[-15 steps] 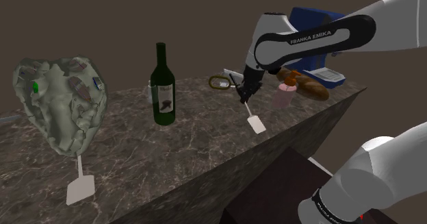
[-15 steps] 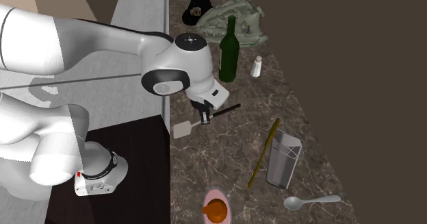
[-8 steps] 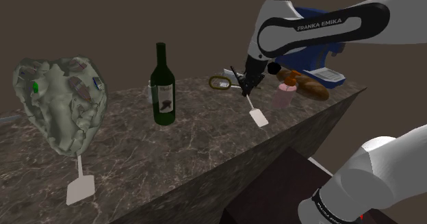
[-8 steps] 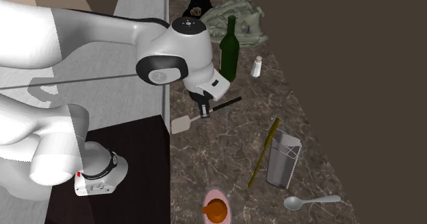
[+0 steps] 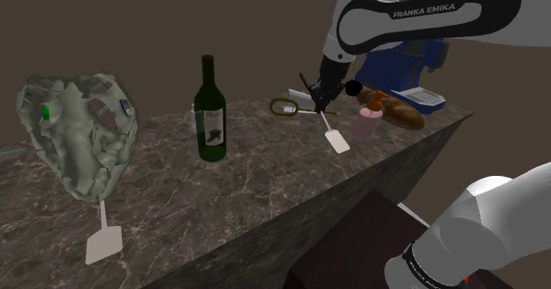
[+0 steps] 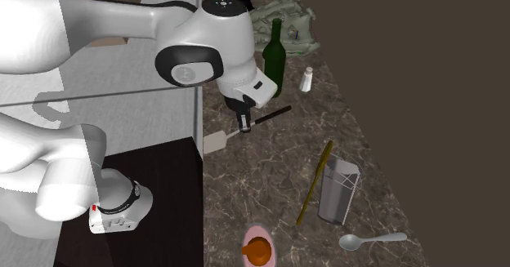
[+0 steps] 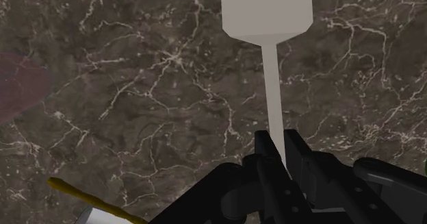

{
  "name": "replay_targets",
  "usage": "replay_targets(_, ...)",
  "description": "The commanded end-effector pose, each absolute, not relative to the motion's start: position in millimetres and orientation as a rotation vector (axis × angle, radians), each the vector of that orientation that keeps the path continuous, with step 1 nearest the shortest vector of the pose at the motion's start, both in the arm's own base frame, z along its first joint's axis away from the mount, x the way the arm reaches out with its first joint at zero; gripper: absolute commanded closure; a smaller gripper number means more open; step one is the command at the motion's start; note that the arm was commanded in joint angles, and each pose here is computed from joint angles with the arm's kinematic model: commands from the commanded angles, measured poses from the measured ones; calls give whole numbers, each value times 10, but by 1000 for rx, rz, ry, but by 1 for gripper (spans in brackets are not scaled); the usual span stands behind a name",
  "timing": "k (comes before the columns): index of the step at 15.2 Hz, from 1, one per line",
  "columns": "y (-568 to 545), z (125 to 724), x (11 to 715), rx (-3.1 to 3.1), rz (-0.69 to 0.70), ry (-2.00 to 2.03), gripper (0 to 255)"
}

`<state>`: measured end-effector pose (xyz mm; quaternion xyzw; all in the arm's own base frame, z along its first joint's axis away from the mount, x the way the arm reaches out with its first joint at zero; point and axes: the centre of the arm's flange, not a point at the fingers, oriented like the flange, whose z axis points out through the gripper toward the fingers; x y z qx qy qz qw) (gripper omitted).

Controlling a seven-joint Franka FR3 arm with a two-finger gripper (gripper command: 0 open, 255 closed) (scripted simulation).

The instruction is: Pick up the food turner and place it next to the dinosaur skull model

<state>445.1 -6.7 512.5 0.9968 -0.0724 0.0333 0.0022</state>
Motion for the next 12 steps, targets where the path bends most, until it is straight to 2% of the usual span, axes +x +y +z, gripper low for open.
replay_targets(1,-66,5233,4434,3127,104,-227,255)
replay_targets(12,-66,5814,4434,3127,104,-227,255)
